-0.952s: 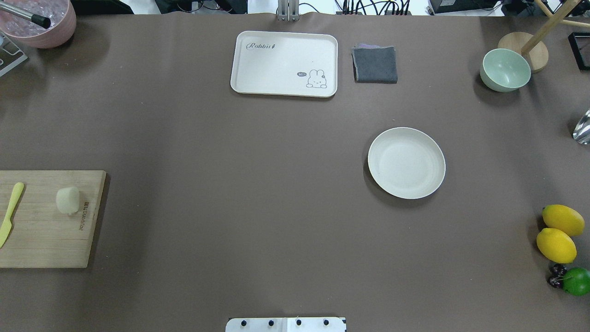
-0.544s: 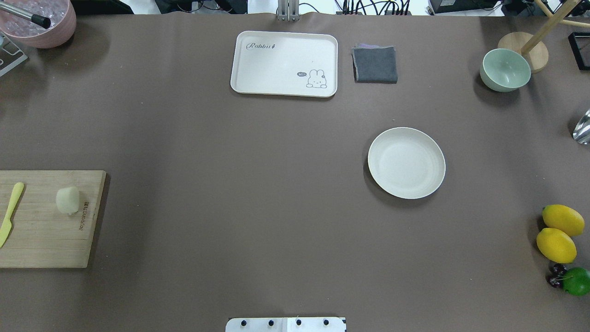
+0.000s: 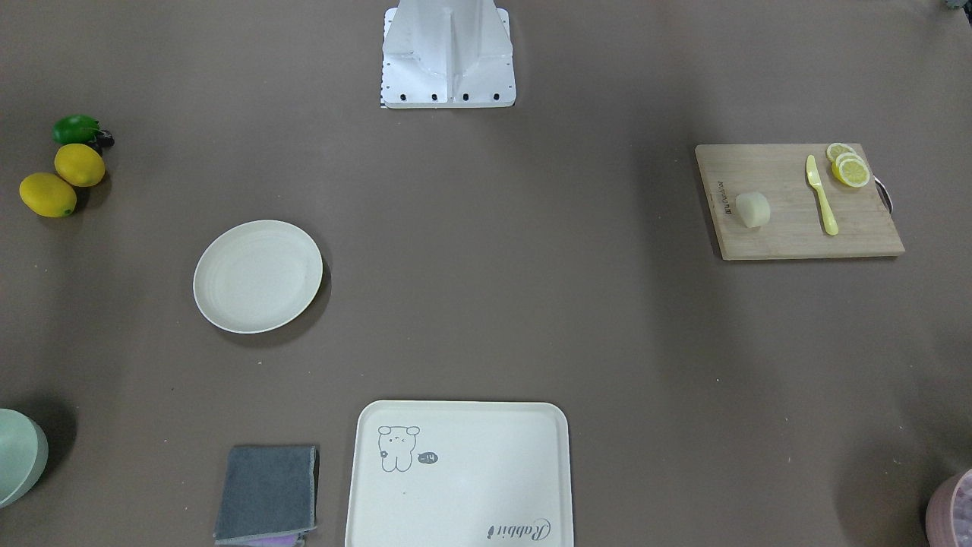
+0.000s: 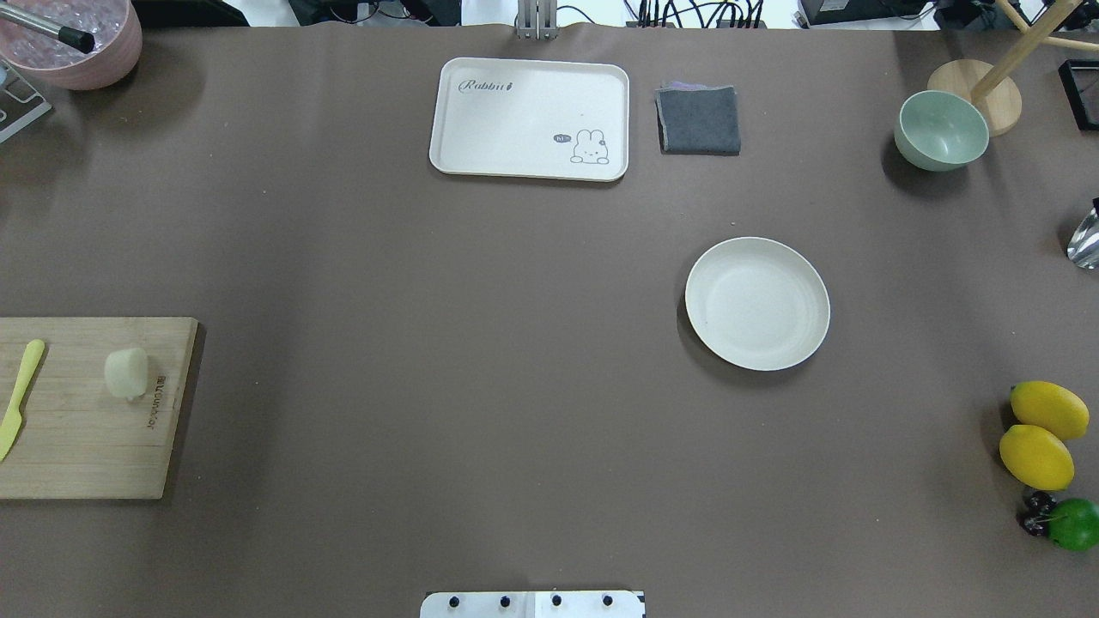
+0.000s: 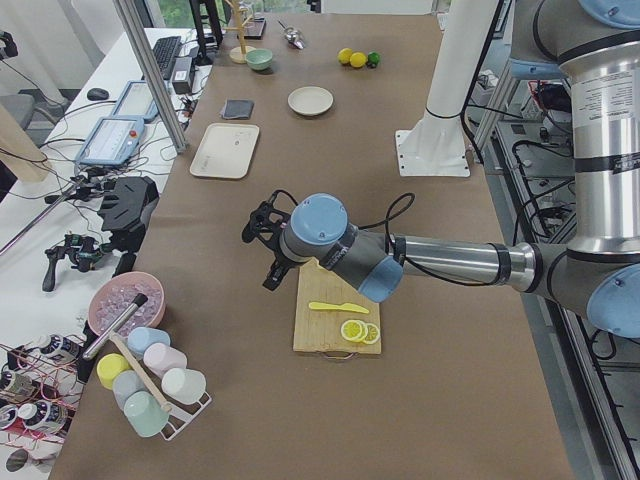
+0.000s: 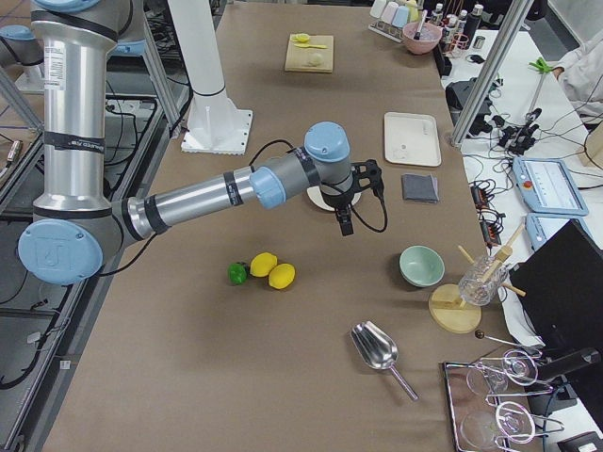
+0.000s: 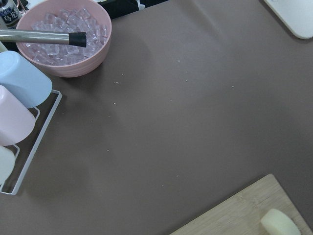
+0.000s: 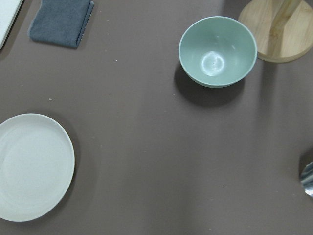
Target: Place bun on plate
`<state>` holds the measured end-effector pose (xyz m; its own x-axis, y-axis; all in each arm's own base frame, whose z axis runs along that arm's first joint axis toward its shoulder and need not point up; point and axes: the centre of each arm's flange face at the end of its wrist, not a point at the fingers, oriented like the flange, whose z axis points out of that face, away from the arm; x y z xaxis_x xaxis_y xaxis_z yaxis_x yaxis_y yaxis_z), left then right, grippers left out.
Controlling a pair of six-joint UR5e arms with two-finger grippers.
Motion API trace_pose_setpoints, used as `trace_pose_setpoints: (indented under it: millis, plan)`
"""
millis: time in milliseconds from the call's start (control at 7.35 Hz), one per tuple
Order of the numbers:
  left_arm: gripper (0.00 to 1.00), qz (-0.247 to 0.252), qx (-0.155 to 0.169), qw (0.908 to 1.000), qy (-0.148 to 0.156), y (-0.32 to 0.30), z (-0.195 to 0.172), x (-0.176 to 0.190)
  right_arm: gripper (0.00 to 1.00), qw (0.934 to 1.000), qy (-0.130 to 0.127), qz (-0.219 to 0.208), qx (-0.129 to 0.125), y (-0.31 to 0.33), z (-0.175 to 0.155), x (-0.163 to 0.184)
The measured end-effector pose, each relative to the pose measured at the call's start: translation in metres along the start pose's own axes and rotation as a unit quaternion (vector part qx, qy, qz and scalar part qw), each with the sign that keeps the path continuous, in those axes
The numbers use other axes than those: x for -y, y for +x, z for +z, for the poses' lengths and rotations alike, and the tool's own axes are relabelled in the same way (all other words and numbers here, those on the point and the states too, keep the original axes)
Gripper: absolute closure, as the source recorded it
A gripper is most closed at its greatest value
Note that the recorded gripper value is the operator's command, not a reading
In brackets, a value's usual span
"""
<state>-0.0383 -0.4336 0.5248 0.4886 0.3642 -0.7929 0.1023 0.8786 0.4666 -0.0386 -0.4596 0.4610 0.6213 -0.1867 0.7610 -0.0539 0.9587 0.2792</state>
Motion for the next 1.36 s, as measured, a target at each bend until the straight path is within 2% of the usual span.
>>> trace_pose_setpoints:
  millis: [272, 544, 816, 952, 1088, 1360]
  plan:
    - [0.03, -0.069, -0.034, 0.9969, -0.020, 0.038, 0.036, -0.003, 0.00, 0.9980, 0.009, 0.061, -0.012, -0.061, 0.053, -0.006]
    - [0.03, -0.080, -0.019, 0.9962, -0.028, 0.052, 0.065, -0.007, 0.02, 0.9946, 0.013, 0.095, -0.039, -0.113, 0.108, -0.024]
    - [0.03, -0.073, 0.001, 0.9969, -0.029, 0.058, 0.083, -0.008, 0.04, 0.9928, 0.015, 0.108, -0.049, -0.157, 0.153, -0.035]
    - [0.03, -0.071, 0.004, 0.9971, -0.029, 0.059, 0.086, -0.009, 0.13, 0.9930, 0.016, 0.104, -0.052, -0.178, 0.177, -0.034]
    - [0.03, -0.069, 0.005, 0.9972, -0.029, 0.059, 0.087, -0.009, 0.17, 0.9941, 0.017, 0.095, -0.049, -0.193, 0.196, -0.037]
    - [0.03, -0.067, 0.005, 0.9974, -0.027, 0.060, 0.087, -0.008, 0.20, 0.9950, 0.025, 0.092, -0.029, -0.200, 0.223, -0.048]
